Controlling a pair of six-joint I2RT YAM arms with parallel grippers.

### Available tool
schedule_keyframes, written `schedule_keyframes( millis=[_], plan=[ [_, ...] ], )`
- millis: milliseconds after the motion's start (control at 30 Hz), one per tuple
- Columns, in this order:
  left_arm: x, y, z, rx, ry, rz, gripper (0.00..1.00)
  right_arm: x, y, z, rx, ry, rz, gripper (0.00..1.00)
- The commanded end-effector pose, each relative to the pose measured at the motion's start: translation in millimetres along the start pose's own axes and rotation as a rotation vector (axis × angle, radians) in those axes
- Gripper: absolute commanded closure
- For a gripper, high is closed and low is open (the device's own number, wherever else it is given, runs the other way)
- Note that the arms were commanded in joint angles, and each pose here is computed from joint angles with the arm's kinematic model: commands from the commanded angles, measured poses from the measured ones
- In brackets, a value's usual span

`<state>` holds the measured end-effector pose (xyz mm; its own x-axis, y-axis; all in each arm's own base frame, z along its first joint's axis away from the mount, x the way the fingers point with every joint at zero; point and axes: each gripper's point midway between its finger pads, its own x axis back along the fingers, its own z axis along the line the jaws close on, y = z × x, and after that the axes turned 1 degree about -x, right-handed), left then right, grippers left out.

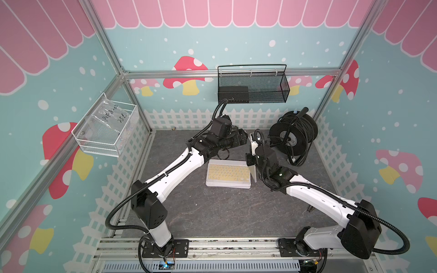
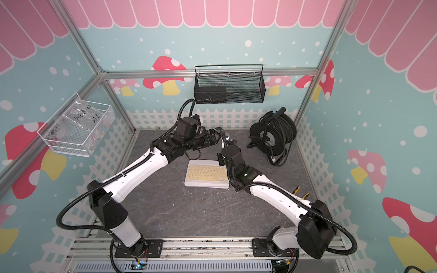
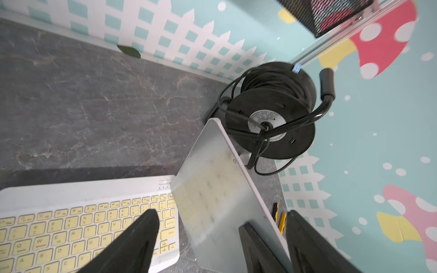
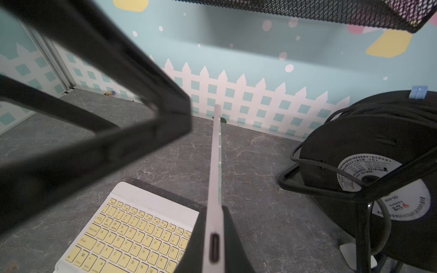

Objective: Stack the numeric keypads
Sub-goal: Pick up the numeric keypad from the center of the board.

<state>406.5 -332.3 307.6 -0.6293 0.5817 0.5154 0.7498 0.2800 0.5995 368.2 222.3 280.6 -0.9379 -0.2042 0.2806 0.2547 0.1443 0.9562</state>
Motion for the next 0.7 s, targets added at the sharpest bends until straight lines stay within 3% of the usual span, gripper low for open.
schedule_keyframes(
  millis=[0, 233, 667],
  plan=[
    [-1.3, -5.4, -11.6, 0.039, -0.024, 0.084, 0.13, 18.9, 36.9, -2.8, 0.032, -0.001, -0.151, 0.90],
    [-23.7, -23.4, -9.7, 0.106, -0.060, 0.207, 0.17, 33.3, 42.8, 2.7, 0.098, 0.008, -0.226, 0.90],
    [-32.8, -48.0, 0.1, 0.151, -0.059, 0.303, 0.51, 26.9, 31.2, 32.0, 0.302, -0.037, -0.237, 0.90]
  ],
)
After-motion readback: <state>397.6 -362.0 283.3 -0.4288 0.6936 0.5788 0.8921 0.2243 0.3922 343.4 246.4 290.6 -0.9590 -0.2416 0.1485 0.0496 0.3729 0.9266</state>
